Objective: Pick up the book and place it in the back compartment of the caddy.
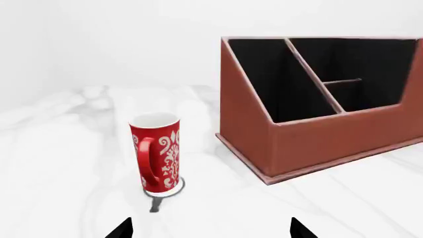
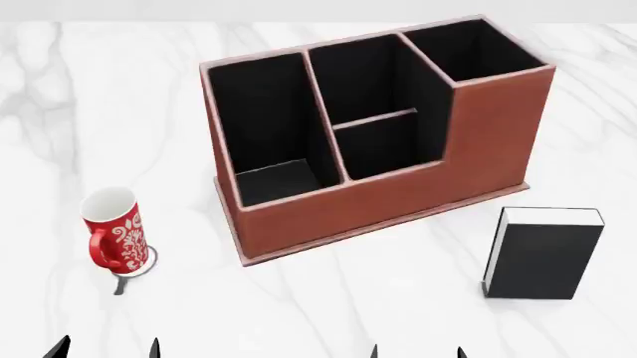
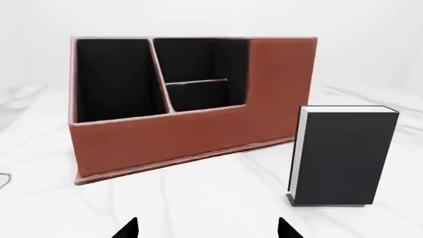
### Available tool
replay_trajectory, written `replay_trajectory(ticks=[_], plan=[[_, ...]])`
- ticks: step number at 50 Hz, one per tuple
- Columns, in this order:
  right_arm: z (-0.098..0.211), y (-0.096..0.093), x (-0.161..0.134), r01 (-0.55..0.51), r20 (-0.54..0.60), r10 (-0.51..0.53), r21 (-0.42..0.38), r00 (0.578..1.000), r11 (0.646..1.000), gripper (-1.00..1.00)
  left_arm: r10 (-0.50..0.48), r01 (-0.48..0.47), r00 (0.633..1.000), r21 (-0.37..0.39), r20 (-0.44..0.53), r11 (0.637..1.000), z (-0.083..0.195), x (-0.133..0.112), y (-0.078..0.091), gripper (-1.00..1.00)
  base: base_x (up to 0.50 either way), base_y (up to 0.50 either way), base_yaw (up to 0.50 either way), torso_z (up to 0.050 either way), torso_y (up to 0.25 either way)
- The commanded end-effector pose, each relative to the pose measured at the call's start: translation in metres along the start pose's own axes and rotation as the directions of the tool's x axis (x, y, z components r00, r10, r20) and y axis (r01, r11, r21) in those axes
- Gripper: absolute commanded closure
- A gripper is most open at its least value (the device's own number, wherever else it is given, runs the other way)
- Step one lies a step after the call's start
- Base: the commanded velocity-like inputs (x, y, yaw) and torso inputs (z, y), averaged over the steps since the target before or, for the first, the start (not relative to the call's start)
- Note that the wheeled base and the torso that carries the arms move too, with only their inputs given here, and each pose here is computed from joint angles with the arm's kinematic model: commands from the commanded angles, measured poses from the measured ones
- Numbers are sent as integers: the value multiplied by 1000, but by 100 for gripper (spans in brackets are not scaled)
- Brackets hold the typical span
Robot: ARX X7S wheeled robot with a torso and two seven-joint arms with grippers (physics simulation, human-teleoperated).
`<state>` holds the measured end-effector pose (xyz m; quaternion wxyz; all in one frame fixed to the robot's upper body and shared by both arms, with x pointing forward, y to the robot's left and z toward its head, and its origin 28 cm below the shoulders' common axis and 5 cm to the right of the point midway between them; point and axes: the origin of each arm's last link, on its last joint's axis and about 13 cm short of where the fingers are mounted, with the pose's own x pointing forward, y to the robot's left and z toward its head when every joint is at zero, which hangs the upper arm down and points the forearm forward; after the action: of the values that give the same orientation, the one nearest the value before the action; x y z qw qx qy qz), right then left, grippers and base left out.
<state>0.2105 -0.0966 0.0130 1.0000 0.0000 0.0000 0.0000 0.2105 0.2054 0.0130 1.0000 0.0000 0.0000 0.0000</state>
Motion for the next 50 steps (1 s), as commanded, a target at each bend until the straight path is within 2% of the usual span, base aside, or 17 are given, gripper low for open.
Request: replay_trajectory(ticks=[1, 4, 8, 12, 15, 16, 21, 26, 27, 34, 38, 44, 50], plan=[[1, 0, 0, 6, 15, -6, 1, 1000, 1000, -100, 9, -9, 1000, 2, 9, 1000, -1, 0, 1, -100, 0, 0, 0, 0, 0], [6, 0, -2, 1, 36, -2, 9, 999, 1000, -100, 13, -13, 999, -9, 35, 1000, 2, -1, 2, -100, 0, 0, 0, 0, 0], [11, 3, -8, 14, 104, -11, -24, 995, 1000, -100, 42, -42, 997, -9, 63, 999, 2, -1, 4, -100, 0, 0, 0, 0, 0], [19, 4, -15, 22, 163, -17, -28, 986, 999, -100, 59, -57, 988, -21, 144, 998, 11, -7, 6, -100, 0, 0, 0, 0, 0], [26, 4, -21, 22, 194, -17, -20, 981, 1000, -100, 99, -102, 978, 7, 183, 995, 15, -10, 7, -100, 0, 0, 0, 0, 0], [29, 4, -24, 23, 207, -18, -18, 978, 1000, -100, 85, -86, 978, -7, 188, 996, 18, -12, 7, -100, 0, 0, 0, 0, 0], [34, 4, -29, 15, 237, -13, -5, 971, 1000, -100, 67, -76, 964, 22, 258, 997, 23, -18, 6, -100, 0, 0, 0, 0, 0], [38, 4, -32, 10, 304, -10, 1, 953, 1000, -100, 49, -59, 944, 19, 326, 998, 26, -22, 7, -100, 0, 0, 0, 0, 0], [40, 4, -34, 17, 321, -13, -7, 947, 1000, -100, 17, -20, 946, 8, 325, 1000, 27, -24, 6, -100, 0, 0, 0, 0, 0], [47, 4, -40, 9, 383, -9, 4, 924, 1000, -100, 51, -54, 914, -4, 402, 999, 33, -28, 8, -100, 0, 0, 0, 0, 0], [48, 2, -40, 11, 404, -17, 17, 914, 1000, -100, 43, -39, 909, -18, 414, 999, 33, -29, 9, -100, 0, 0, 0, 0, 0], [51, -1, -41, 31, 430, -44, 36, 902, 999, -100, 52, -35, 874, -43, 483, 998, 39, -34, 11, -100, 0, 0, 0, 0, 0], [56, -5, -42, 51, 442, -70, 56, 894, 997, -100, 58, -35, 872, -56, 486, 998, 42, -35, 13, -100, 0, 0, 0, 0, 0]])
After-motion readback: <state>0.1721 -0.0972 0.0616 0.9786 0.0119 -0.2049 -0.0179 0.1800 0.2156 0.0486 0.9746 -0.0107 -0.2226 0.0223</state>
